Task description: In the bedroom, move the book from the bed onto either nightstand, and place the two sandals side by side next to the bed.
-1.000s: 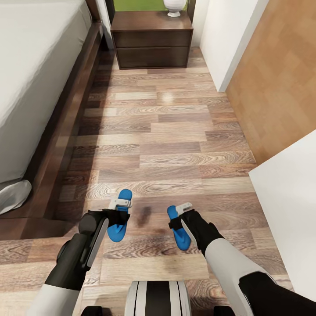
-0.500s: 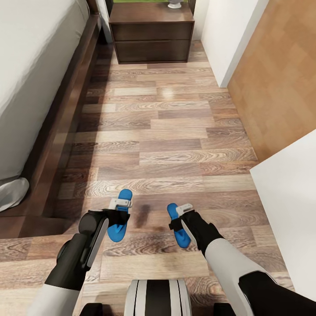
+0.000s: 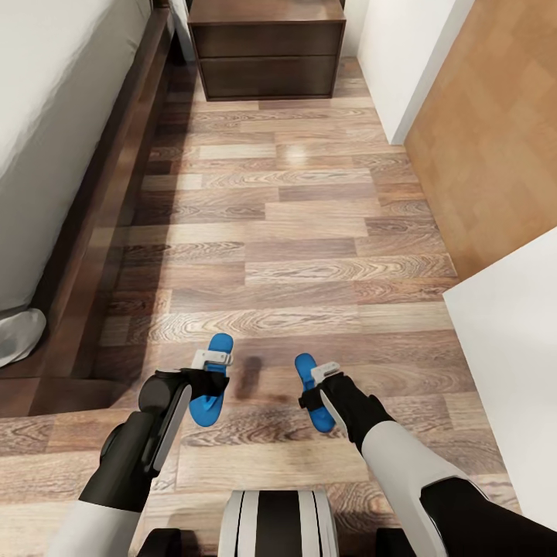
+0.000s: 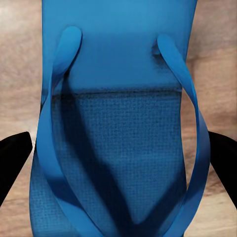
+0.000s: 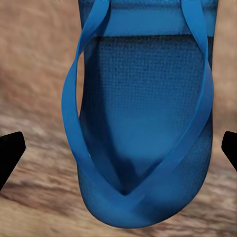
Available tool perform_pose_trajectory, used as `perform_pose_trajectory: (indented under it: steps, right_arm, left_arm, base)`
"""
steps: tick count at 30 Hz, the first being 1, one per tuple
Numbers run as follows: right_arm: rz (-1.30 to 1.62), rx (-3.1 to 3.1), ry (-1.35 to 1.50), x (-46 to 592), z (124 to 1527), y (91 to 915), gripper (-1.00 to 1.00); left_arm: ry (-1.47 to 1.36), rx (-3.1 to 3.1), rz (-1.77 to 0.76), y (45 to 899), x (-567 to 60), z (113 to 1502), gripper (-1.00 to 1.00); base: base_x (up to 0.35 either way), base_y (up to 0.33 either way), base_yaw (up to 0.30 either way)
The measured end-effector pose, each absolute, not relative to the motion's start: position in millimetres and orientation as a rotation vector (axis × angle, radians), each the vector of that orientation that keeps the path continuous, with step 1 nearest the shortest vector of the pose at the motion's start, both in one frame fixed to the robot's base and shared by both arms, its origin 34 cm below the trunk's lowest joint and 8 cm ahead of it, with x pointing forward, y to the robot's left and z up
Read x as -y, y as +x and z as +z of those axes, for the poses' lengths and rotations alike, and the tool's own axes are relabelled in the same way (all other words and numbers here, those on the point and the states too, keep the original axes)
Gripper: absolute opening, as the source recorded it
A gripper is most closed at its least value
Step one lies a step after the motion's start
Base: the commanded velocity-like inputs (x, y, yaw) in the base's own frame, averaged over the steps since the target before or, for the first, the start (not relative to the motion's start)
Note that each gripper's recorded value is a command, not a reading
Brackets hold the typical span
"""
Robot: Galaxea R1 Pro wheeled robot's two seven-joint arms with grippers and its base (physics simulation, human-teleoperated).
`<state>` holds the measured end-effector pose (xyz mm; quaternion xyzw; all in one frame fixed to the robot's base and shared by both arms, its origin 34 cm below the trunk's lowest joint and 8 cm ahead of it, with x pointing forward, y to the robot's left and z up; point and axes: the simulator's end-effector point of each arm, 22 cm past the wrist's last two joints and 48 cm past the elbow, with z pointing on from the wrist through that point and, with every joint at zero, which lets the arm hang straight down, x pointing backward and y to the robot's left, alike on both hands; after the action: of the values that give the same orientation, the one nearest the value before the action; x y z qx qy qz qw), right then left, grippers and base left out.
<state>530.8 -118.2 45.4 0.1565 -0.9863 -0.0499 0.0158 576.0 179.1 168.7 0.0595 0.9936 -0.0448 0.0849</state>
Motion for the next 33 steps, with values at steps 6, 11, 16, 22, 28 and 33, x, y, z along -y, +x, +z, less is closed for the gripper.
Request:
perform_pose_trajectory:
  steps: [6,11,16,22,28,33]
  right_arm:
    - [-0.154,3.071,0.488,118.3,46.0,533.6,1.0]
    - [-0.153,3.076,0.489,118.3,46.8,537.7,1.0]
    - [-0.153,3.078,0.489,118.3,47.1,538.8,1.0]
    - [-0.152,3.08,0.49,118.3,47.5,540.6,1.0]
    - [-0.153,3.077,0.489,118.4,44.4,540.7,1.0]
    - [-0.154,3.069,0.487,118.3,39.2,538.2,1.0]
  left_arm:
    - [0.178,-2.963,-0.134,576.0,-179.1,168.7,-1.0]
    - [0.178,-2.963,-0.134,576.0,-179.0,168.7,-1.0]
    - [0.178,-2.963,-0.134,576.0,-179.0,168.7,-1.0]
    - [0.178,-2.963,-0.134,576.0,-179.0,168.7,-1.0]
    - [0.179,-2.971,-0.135,573.3,-178.7,164.5,-1.0]
    - [0.18,-2.983,-0.137,569.3,-178.3,158.3,-1.0]
  base:
    - [0.0,0.0,0.0]
    - [0.0,0.0,0.0]
    - [0.0,0.0,0.0]
    - [0.0,0.0,0.0]
    - [0.0,0.0,0.0]
    - [0.0,0.0,0.0]
